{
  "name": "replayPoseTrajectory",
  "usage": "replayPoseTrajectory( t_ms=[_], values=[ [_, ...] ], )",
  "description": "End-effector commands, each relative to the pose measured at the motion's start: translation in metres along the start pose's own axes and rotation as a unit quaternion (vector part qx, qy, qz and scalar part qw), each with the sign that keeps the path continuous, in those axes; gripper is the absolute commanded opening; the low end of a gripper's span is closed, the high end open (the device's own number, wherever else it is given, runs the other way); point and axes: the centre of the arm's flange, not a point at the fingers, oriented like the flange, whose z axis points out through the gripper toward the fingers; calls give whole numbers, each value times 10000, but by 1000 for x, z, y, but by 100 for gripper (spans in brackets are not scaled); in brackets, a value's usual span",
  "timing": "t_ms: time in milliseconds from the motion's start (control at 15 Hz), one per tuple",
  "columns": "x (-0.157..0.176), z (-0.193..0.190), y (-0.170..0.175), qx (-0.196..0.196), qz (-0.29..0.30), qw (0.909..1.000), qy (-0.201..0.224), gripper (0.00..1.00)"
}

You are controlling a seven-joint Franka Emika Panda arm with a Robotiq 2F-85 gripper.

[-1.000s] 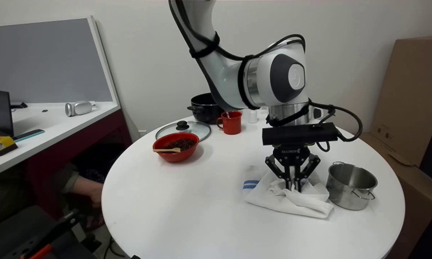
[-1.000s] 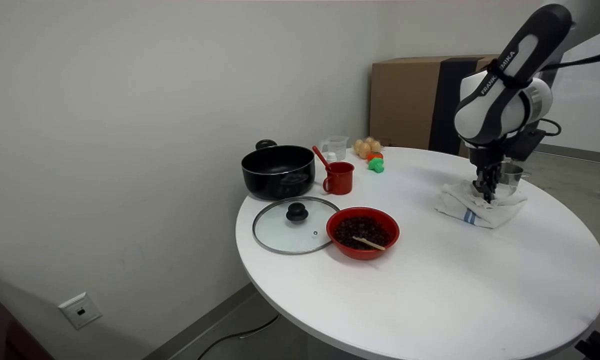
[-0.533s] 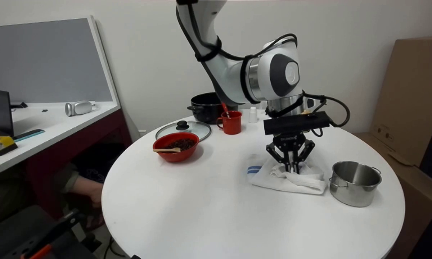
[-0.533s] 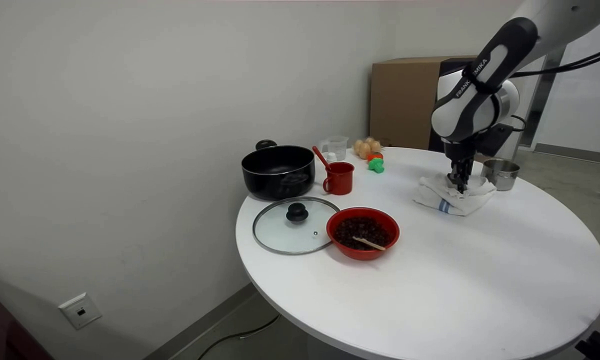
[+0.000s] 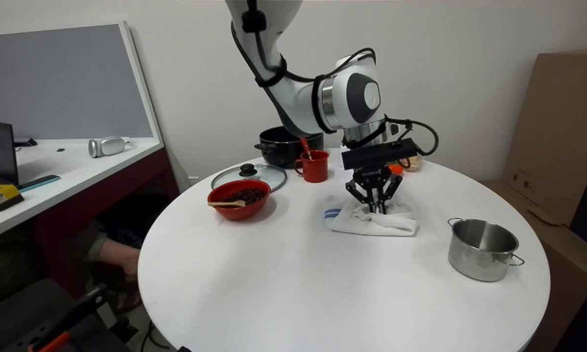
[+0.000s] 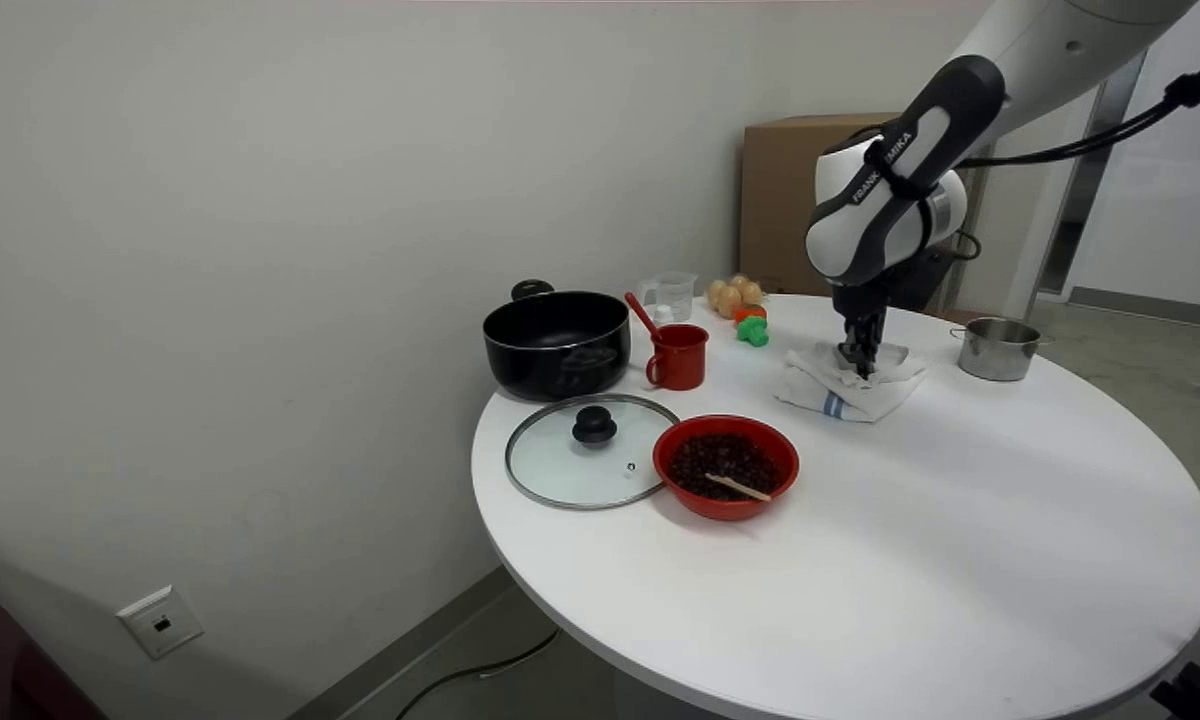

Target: Move the silver pot to the right side of the table, use the white and blue towel to wipe the table

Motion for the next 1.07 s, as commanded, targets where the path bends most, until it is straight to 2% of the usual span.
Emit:
replayPoseTrajectory(
  t_ms=[0,400,1000],
  values=[
    [39,5,-31,-3,-423,9991,55,3],
    [61,-4,-81,-84,-935,9955,96,3],
    [39,-7,-112,-105,-1320,9912,19,3]
  ],
)
